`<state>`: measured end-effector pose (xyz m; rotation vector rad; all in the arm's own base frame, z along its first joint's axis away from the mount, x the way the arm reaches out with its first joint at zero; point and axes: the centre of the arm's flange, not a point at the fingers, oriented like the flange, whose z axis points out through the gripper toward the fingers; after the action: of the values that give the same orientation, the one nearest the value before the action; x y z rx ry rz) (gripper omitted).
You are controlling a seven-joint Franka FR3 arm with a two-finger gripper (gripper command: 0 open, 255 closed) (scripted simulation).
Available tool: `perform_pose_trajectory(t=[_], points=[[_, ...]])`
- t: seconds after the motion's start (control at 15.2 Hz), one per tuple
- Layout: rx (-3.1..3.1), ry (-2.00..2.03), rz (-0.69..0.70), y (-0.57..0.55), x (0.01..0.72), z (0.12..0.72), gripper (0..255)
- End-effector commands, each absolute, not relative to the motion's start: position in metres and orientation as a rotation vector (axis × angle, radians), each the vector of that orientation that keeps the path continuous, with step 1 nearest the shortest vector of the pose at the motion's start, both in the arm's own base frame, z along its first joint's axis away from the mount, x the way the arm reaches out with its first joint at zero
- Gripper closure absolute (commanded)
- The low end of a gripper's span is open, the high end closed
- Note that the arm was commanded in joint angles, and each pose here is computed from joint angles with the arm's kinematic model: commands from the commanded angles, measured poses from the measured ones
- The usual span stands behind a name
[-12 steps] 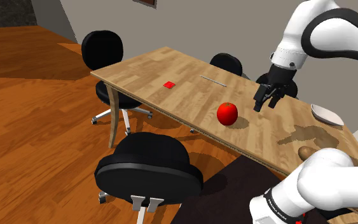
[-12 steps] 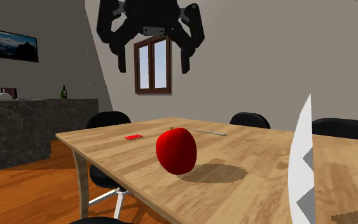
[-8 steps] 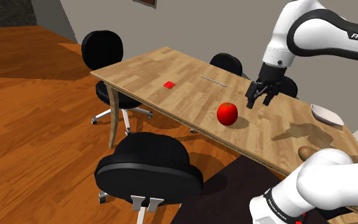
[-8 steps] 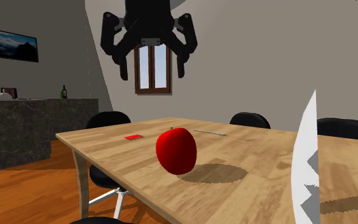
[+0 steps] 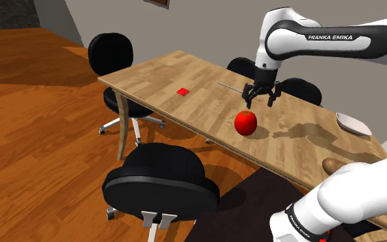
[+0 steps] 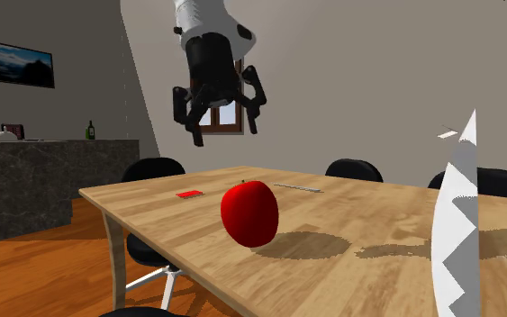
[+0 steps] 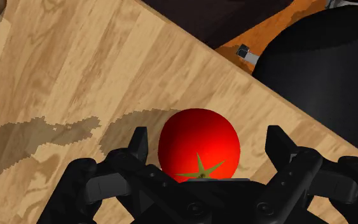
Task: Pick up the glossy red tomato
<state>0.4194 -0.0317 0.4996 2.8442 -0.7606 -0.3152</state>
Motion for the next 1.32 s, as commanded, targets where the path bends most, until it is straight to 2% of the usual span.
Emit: perform_pose_trajectory(t=[0.0,0.33,0.92,0.99,1.25], points=[[2.777,-0.860,-0.326,-0.041,0.445,0.487,0],[2.610,-1.073,-0.352,-0.073,0.501,0.463,0],[2.610,-1.073,-0.352,-0.073,0.501,0.423,0],[2.610,-1.073,-0.352,-0.073,0.501,0.423,255],[2.610,-1.073,-0.352,-0.073,0.501,0.423,255]])
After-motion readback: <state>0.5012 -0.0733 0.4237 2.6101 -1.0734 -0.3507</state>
